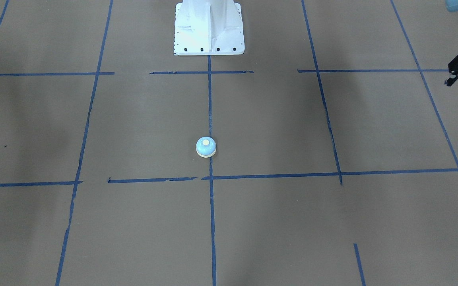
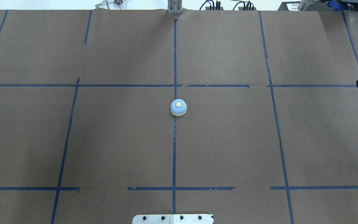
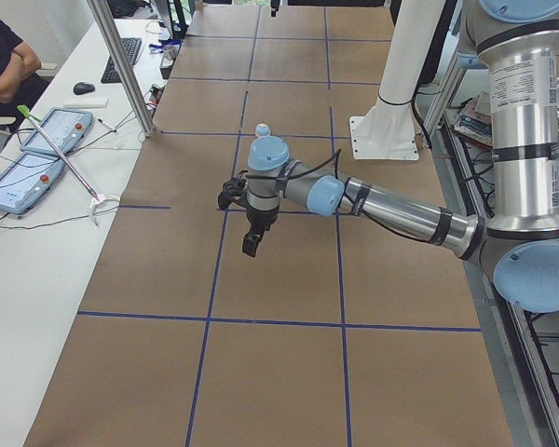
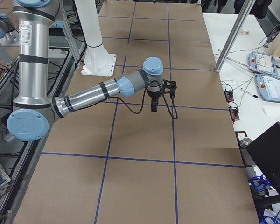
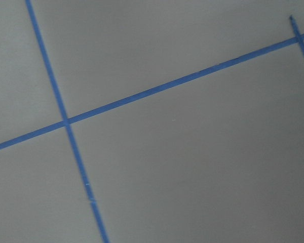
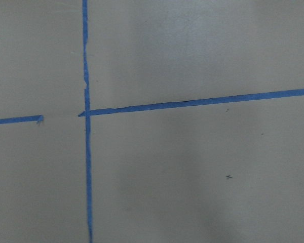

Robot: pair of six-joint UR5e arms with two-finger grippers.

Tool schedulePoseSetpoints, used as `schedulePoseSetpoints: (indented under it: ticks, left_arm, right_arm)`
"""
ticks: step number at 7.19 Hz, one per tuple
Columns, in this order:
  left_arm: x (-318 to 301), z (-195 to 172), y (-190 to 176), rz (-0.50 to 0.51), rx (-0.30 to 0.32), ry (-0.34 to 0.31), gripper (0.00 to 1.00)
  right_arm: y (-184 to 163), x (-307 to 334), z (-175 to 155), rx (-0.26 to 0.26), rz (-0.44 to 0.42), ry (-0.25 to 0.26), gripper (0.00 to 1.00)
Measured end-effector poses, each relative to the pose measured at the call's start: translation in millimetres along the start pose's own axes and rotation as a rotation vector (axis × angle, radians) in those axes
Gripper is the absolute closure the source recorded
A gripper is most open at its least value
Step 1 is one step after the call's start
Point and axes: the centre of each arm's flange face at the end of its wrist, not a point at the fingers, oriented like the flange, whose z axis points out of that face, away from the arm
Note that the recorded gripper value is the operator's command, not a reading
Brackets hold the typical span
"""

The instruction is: Place and press bell with both arms

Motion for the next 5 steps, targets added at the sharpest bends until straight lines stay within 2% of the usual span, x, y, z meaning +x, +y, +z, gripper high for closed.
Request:
schedulePoseSetpoints:
  ticks: [2,5]
  left_arm:
    - [-53.9,-6.3,18.0,-0.002,-0.007,0.0,0.0]
    - [-75.7,3.0,43.5,-0.102,-0.113,0.029,0.0]
  right_arm:
    - [29.2,93.4,-10.9,0.002,-0.106,0.047,0.0]
    - [62.5,150.7,-10.4,-0.022,-0.193,0.069,0.0]
